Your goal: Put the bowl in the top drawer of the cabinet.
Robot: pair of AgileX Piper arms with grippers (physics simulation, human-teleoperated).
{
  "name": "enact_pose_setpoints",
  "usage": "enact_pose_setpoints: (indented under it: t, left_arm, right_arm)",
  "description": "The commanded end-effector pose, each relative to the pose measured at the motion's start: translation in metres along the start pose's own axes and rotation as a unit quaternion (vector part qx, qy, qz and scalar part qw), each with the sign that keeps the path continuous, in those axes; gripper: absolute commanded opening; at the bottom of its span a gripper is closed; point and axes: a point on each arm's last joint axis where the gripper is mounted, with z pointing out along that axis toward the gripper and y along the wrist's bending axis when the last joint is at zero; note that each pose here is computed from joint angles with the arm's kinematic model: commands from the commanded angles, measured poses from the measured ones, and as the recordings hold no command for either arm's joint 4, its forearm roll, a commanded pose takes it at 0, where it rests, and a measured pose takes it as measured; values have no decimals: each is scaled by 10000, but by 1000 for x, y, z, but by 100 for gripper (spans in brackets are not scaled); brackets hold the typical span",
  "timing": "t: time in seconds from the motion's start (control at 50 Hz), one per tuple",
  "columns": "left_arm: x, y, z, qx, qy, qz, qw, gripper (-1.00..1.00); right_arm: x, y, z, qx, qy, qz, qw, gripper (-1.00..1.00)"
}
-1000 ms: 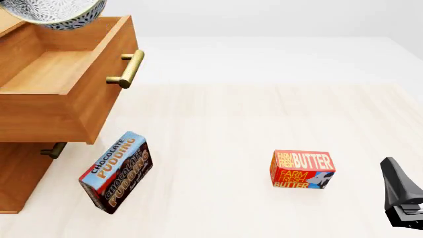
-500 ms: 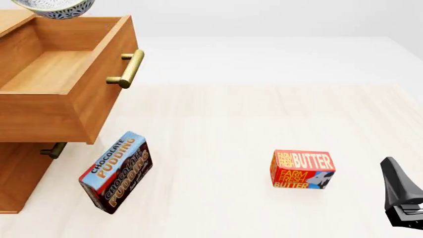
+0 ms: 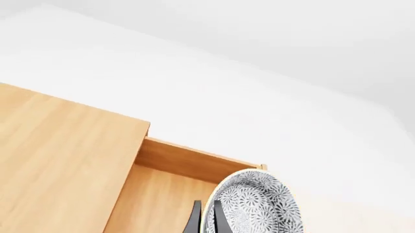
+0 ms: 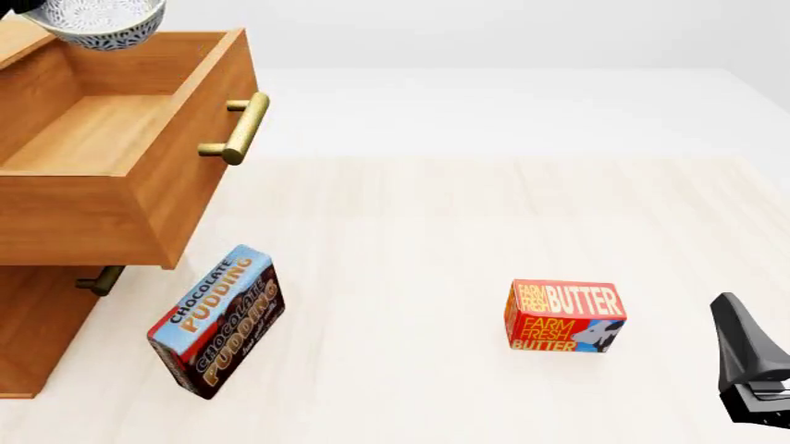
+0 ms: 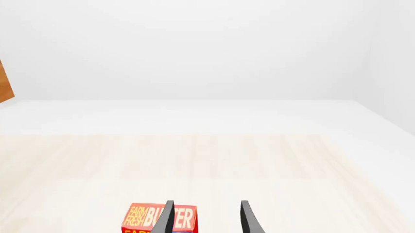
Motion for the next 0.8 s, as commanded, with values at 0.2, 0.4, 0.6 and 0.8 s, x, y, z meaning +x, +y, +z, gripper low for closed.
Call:
enact_pose_setpoints:
  t: [0.2,0.4,0.6,0.8]
  left_arm:
    - [24,19,36,-273,303,-45,9992,-100]
    - [33,24,44,-324,393,28,9987,-100]
    - [41,31,47,-409,462,9,9981,-100]
    - [48,35,50,-458,514,3,9976,-100]
  right_arm:
    - [0,0,0,0,-2,-1,10000,100]
    - [0,0,0,0,-1,-1,10000,100]
    - [0,0,0,-1,0,-2,10000,100]
    - [0,0,0,-1,-1,0,10000,100]
